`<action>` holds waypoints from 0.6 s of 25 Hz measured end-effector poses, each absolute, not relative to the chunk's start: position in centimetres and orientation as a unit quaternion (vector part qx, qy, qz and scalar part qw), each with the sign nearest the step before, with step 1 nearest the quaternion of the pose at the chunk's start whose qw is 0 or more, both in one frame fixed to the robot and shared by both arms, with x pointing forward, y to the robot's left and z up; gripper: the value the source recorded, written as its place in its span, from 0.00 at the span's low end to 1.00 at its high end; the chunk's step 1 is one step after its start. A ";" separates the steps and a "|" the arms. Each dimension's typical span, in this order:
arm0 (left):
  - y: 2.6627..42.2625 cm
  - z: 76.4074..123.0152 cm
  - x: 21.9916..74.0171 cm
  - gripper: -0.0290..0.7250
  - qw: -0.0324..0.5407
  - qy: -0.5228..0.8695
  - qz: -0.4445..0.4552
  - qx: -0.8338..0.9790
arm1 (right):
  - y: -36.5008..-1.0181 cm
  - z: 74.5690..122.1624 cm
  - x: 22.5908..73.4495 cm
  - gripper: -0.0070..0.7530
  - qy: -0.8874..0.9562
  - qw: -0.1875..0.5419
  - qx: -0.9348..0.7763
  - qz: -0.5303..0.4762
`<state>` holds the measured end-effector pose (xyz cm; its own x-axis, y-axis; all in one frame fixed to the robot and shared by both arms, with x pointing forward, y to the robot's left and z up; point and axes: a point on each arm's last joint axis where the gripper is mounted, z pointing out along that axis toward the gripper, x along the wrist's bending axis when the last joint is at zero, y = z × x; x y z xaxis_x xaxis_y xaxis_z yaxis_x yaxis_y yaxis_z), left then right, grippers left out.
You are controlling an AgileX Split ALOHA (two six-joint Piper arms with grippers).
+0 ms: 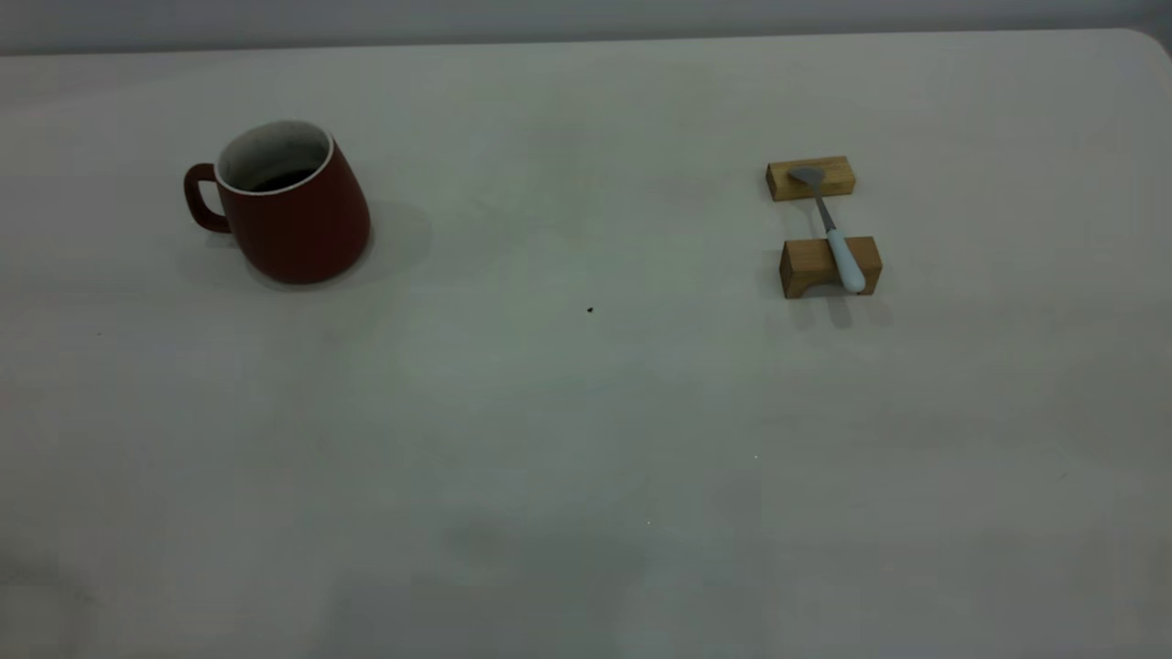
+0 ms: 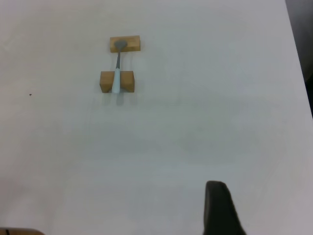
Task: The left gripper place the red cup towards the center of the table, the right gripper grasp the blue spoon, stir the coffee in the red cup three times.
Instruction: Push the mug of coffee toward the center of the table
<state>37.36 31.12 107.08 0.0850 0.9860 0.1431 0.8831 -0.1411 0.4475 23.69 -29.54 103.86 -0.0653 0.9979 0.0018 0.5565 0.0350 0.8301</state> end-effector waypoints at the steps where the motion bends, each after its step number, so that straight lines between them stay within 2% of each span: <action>1: 31.1 107.0 38.9 0.66 0.112 0.629 0.202 0.742 | -29.5 103.9 23.7 0.66 0.644 0.321 0.604 0.344; 4: 31.2 106.2 43.3 0.82 0.078 0.585 0.177 0.788 | -29.5 103.9 23.7 0.66 0.644 0.321 0.604 0.344; 7: 31.3 105.0 47.8 0.93 0.049 0.552 0.148 0.819 | -29.5 103.9 23.7 0.66 0.644 0.321 0.604 0.344; 15: 31.2 99.5 58.7 0.93 0.000 0.407 0.081 0.910 | -29.5 103.9 23.7 0.66 0.644 0.321 0.604 0.344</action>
<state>58.71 31.19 99.45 0.6555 0.7407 0.1471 0.7406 -0.6687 0.0664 23.69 -29.54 103.86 -0.0653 0.9979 0.0018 0.5565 0.0350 0.8301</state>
